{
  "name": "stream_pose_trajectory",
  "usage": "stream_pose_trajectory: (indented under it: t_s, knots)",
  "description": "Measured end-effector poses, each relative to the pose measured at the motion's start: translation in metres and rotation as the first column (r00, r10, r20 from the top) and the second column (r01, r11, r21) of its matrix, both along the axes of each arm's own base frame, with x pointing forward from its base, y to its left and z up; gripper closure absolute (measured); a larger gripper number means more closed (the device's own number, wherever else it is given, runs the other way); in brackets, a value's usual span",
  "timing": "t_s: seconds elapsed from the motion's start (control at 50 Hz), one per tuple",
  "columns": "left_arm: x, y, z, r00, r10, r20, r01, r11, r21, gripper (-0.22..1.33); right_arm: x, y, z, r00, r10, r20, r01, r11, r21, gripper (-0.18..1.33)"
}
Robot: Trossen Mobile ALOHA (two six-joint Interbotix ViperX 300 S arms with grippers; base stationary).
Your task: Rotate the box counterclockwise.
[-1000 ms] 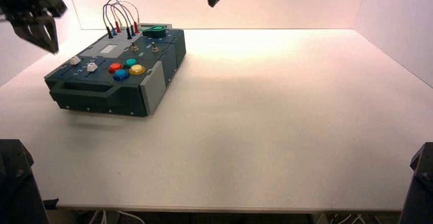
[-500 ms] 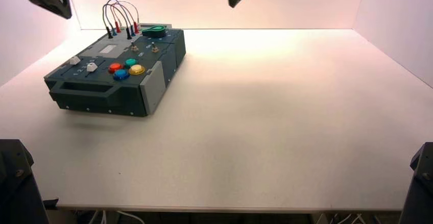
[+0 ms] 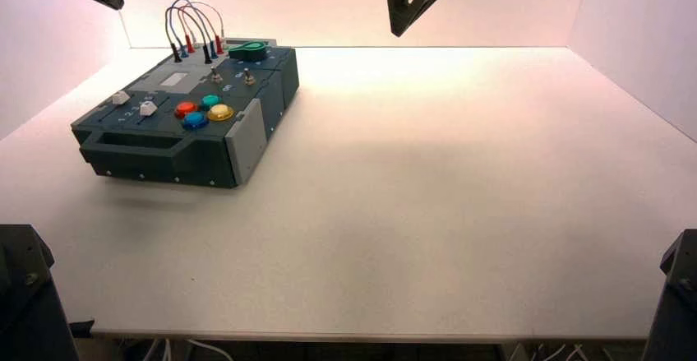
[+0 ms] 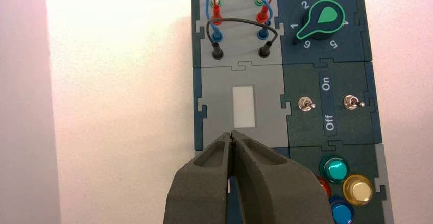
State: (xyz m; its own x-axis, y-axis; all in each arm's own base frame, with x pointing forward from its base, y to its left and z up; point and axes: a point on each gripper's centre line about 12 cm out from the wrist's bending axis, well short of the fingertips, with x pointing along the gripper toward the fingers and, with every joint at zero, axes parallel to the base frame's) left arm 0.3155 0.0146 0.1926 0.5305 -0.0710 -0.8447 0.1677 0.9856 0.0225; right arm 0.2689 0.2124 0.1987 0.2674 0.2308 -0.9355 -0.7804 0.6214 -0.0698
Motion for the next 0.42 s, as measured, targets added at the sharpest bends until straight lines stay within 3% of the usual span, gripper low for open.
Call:
stream_pose_trajectory:
  t_s: [0.42]
  knots:
    - [-0.0032, -0.0002, 0.0023, 1.000, 0.003, 0.028, -0.003, 1.000, 0.005, 1.27, -0.0038, -0.0032, 0.0037, 1.000, -0.001, 0.019, 0.001, 1.000, 0.013, 1.29]
